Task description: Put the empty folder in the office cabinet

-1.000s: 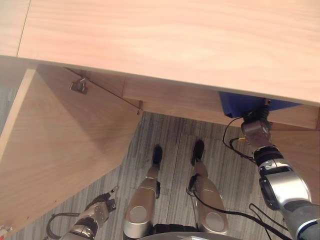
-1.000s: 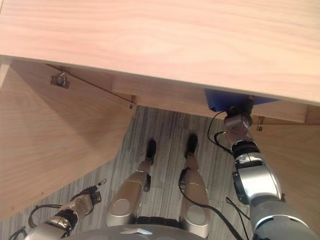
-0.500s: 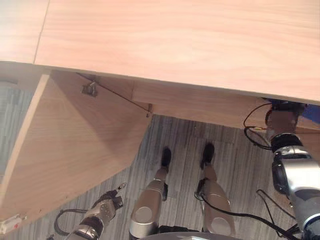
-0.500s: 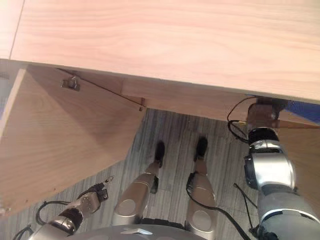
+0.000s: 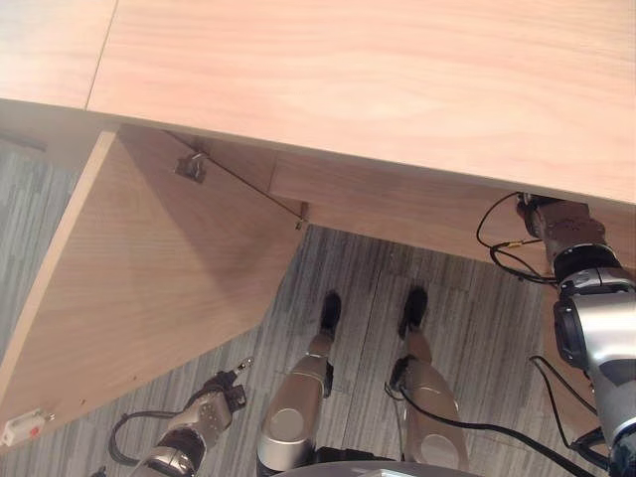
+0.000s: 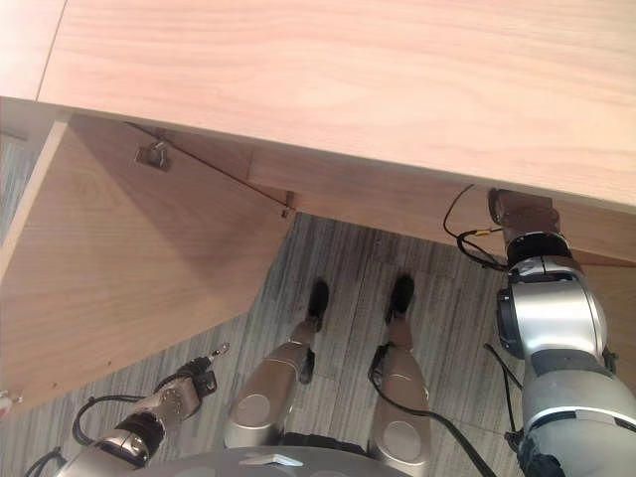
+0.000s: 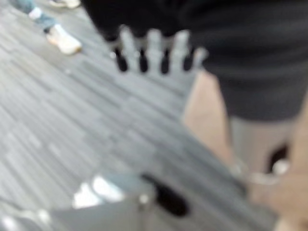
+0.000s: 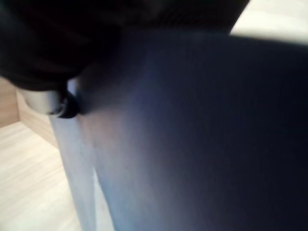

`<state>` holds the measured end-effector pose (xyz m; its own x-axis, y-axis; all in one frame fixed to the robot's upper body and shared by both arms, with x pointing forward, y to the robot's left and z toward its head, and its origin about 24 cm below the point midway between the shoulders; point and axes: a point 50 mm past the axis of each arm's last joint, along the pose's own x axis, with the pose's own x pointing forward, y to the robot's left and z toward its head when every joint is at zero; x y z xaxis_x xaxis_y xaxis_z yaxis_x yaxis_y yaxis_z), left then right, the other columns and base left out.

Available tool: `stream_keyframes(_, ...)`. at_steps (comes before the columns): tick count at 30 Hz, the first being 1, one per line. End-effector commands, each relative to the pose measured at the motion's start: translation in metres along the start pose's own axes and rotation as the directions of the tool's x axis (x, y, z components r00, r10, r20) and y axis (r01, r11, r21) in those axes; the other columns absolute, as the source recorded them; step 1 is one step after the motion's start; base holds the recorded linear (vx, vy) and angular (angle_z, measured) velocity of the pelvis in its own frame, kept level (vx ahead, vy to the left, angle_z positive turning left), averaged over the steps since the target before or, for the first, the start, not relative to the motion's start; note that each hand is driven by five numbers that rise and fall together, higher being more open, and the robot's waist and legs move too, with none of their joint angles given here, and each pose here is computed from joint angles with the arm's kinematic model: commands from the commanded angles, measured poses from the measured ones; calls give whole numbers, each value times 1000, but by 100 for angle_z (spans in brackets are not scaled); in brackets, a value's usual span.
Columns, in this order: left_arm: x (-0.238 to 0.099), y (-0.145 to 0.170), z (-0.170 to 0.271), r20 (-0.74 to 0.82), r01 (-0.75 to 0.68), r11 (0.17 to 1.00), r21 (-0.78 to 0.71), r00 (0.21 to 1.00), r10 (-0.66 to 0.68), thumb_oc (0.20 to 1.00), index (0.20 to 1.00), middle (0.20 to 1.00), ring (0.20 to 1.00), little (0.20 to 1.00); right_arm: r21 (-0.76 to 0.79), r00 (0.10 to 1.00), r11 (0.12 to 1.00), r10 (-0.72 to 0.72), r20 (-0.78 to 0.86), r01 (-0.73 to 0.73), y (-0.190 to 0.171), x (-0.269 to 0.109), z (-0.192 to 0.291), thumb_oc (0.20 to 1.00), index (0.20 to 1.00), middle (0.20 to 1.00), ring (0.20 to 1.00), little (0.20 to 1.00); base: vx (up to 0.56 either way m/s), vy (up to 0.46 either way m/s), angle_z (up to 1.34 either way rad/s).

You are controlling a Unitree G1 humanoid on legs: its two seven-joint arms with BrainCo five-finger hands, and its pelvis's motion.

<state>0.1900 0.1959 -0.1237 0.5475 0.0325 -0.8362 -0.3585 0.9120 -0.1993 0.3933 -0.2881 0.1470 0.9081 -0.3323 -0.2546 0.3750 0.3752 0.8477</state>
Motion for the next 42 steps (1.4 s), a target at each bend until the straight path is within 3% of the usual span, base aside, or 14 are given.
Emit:
stream_keyframes(1, -7, 40, -3, -13, -94, 990, 103, 995, 96, 1000, 1000, 1000, 1000, 1000, -42, 996, 999, 23, 83, -20, 21, -1, 17, 200, 200, 200, 200, 200, 0, 0, 0)
stream_keyframes(7, -7, 29, 4, 20, -66, 994, 82, 998, 65, 1000, 1000, 1000, 1000, 1000, 53, 939, 994, -110, 327, 97, 28, -8, 46, 200, 200, 200, 200, 200, -3, 0, 3)
stream_keyframes(9, -7, 29, 4, 20, -66, 994, 82, 998, 65, 1000, 1000, 1000, 1000, 1000, 53, 939, 994, -110, 327, 97, 28, -8, 46, 200, 200, 200, 200, 200, -2, -1, 2)
stream_keyframes(13, -7, 22, 7, 23, -63, 995, 79, 998, 62, 1000, 1000, 1000, 1000, 1000, 111, 852, 977, -215, 478, 184, 36, -17, 66, 200, 200, 200, 200, 200, -27, -10, 2)
stream_keyframes(34, -9, 14, 24, 80, -16, 998, 58, 997, 11, 1000, 1000, 1000, 1000, 1000, 159, 817, 980, -185, 546, 115, 59, -26, 78, 200, 200, 200, 200, 200, -4, -5, -2)
stream_keyframes(39, -10, 15, 23, 81, -15, 998, 55, 997, 11, 1000, 1000, 1000, 1000, 1000, 153, 863, 987, -115, 491, 44, 66, -23, 74, 200, 200, 200, 200, 200, 0, 0, 0)
stream_keyframes(40, -10, 15, 23, 82, -15, 998, 55, 997, 10, 1000, 1000, 1000, 1000, 1000, 148, 879, 989, -81, 470, 12, 68, -21, 73, 385, 385, 385, 385, 385, 0, 0, 0)
stream_keyframes(41, -11, 17, 23, 82, -14, 998, 56, 997, 10, 1000, 1000, 1000, 1000, 1000, 133, 900, 991, -33, 435, -28, 70, -19, 70, 1000, 1000, 1000, 1000, 1000, 0, 0, 0)
stream_keyframes(42, -11, 18, 24, 84, -14, 998, 54, 996, 10, 1000, 1000, 1000, 1000, 1000, 121, 910, 992, -8, 414, -47, 70, -18, 69, 1000, 1000, 1000, 1000, 1000, 0, 0, 0)
